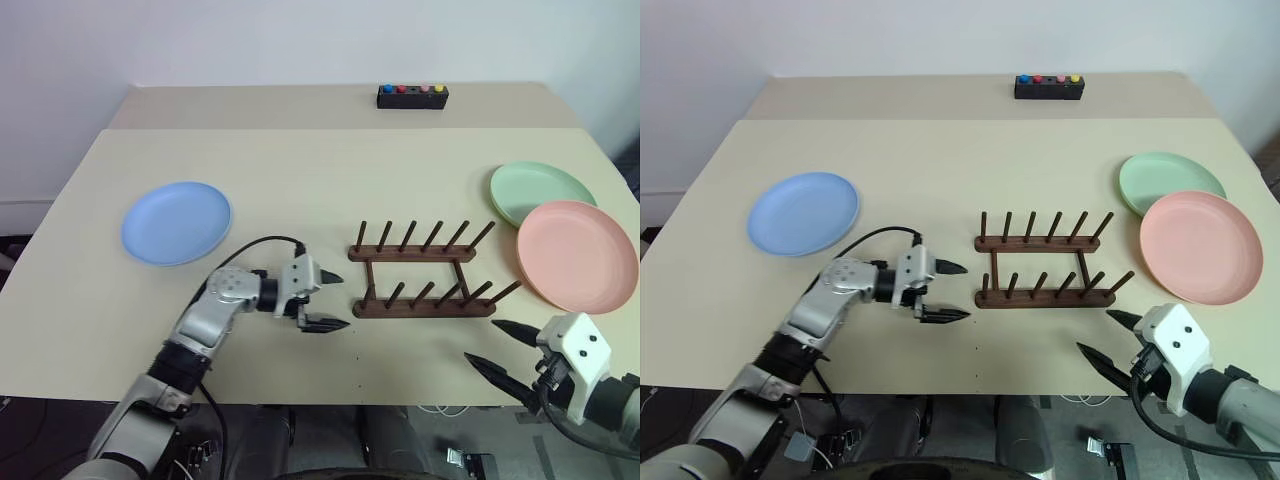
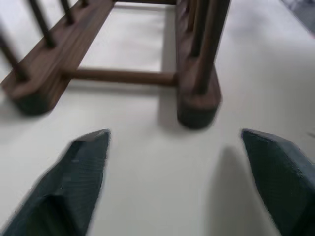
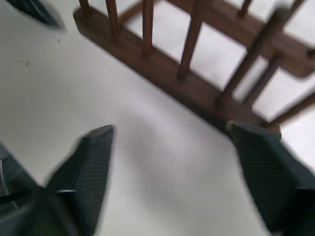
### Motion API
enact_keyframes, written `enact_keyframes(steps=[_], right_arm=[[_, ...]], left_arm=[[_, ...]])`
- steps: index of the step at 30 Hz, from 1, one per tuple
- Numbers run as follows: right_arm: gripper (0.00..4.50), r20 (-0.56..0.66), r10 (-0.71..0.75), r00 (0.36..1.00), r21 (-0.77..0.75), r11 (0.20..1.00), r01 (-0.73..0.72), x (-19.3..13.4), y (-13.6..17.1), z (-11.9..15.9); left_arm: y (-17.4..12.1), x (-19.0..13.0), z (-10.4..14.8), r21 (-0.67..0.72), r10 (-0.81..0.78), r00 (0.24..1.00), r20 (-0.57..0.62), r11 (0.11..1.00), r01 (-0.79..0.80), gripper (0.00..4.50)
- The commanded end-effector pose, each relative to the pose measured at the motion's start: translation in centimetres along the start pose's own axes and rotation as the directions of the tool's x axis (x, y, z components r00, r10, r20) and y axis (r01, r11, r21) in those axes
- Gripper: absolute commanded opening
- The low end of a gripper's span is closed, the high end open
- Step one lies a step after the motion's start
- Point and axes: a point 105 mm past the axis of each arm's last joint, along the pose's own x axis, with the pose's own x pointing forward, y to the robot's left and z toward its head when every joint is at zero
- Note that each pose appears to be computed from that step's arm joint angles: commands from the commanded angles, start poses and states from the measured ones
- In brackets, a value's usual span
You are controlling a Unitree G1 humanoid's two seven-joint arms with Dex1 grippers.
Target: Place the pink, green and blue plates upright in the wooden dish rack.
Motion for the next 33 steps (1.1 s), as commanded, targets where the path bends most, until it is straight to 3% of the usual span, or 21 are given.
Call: enact_keyframes(steps=[1, 5, 6, 7, 14, 33], right_arm=[[1.86, 0.006, -0.042, 0.999, -0.004, 0.999, 0.042, -0.3, -0.4, 0.1], [0.00, -0.029, -0.088, 0.996, 0.008, 0.996, 0.089, 0.1, -1.3, -1.0], [0.00, -0.040, -0.104, 0.994, -0.004, 0.995, 0.103, 0.2, -1.5, -1.2], [0.00, -0.047, -0.115, 0.992, -0.013, 0.993, 0.115, 0.3, -1.7, -1.4], [0.00, -0.069, -0.111, 0.991, -0.001, 0.994, 0.111, 0.8, -1.5, -2.3], [0.00, -0.027, -0.198, 0.980, -0.024, 0.980, 0.197, 3.7, -4.9, -2.2]], left_arm=[[-1.3, -1.3, 1.2, -0.014, -0.061, 0.997, 0.042, 0.998, 0.062, 2.68], [-2.6, -0.8, 1.4, -0.007, -0.122, 0.992, 0.017, 0.993, 0.122, 0.70], [-2.9, -0.4, 1.4, -0.006, -0.134, 0.991, 0.006, 0.991, 0.134, 0.17], [-3.1, 0.0, 1.3, -0.006, -0.143, 0.990, -0.009, 0.990, 0.143, 0.07], [-4.9, 2.4, 1.4, -0.012, -0.227, 0.974, -0.020, 0.974, 0.227, 0.07], [-1.5, 4.1, 0.7, 0.054, -0.013, 1.000, -0.015, 0.998, 0.014, 0.07]])
